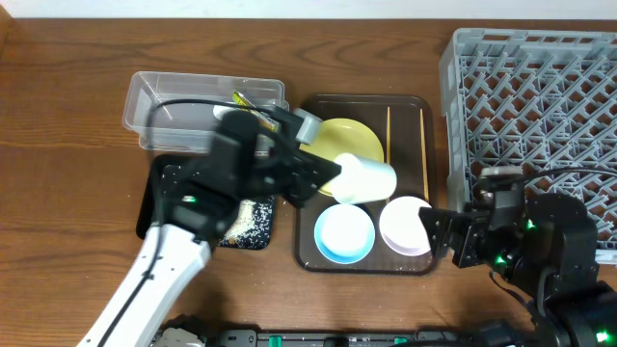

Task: Sort waste into correct bins and load items into the dishwasher rack
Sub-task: 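Lift the white cup and hand it to the right gripper, then carry the white cup with the right gripper into the dish rack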

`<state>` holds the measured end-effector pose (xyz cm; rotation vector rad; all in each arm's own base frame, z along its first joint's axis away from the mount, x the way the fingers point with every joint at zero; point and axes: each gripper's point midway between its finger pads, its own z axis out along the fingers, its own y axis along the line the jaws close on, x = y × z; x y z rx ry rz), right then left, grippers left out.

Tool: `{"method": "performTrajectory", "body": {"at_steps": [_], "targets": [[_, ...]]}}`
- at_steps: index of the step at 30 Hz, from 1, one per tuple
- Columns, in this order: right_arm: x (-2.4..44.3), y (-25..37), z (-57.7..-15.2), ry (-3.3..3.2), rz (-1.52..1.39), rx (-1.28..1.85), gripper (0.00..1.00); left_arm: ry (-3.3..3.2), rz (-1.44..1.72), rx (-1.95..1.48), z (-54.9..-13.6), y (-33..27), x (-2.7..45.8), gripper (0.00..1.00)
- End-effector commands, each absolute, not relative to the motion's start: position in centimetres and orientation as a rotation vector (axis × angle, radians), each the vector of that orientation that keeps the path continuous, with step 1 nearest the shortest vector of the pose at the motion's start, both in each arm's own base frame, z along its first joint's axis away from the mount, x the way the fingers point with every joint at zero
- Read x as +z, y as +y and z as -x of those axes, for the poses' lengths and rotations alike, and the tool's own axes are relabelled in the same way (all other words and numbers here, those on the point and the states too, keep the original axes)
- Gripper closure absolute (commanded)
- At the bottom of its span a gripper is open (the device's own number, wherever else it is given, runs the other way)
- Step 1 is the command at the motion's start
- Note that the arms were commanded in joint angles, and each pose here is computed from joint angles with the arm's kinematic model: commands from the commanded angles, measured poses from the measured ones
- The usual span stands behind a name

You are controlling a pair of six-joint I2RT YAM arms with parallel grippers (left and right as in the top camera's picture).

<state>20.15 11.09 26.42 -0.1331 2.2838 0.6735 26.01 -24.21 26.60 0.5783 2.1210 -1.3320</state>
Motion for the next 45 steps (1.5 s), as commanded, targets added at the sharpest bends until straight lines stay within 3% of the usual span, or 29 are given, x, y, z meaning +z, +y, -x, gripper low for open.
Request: {"method": "performTrajectory", "body": {"at_steps": [1,8,12,28,32,39,40,41,43,45], "targets": [[29.8,15.3,-18.1,2.091,0.526,0.899,0.11,1.873,-0.825,-1.795,-20.7,-23.3,32.9,0.94],[35.2,19.4,-16.1,1.747,0.849,1.213,0.09,1.809,-0.878,-1.885,-19.9,-22.3,34.1,0.94],[35.4,19.9,-16.7,1.722,0.877,1.249,0.11,1.809,-0.878,-1.885,-19.9,-22.3,34.1,0.94],[35.2,22.5,-15.4,1.669,1.029,1.422,0.29,1.802,-0.879,-1.866,-20.1,-22.4,34.2,0.94],[34.9,22.6,-15.5,1.682,1.026,1.430,0.43,1.802,-0.879,-1.866,-20.1,-22.4,34.2,0.94],[34.4,22.6,-16.5,1.719,0.989,1.383,0.52,1.802,-0.879,-1.866,-20.1,-22.4,34.2,0.94],[34.3,22.5,-16.7,1.730,0.977,1.367,0.53,1.802,-0.879,-1.867,-20.1,-22.4,34.1,0.93],[34.1,22.4,-17.2,1.746,0.956,1.337,0.53,1.803,-0.878,-1.867,-20.1,-22.3,34.1,0.83],[33.5,21.7,-18.3,1.809,0.875,1.267,0.54,1.803,-0.878,-1.867,-20.1,-22.3,34.2,0.54],[32.8,20.5,-19.6,1.879,0.769,1.170,0.55,1.805,-0.876,-1.869,-20.1,-22.3,34.2,0.46]]}}
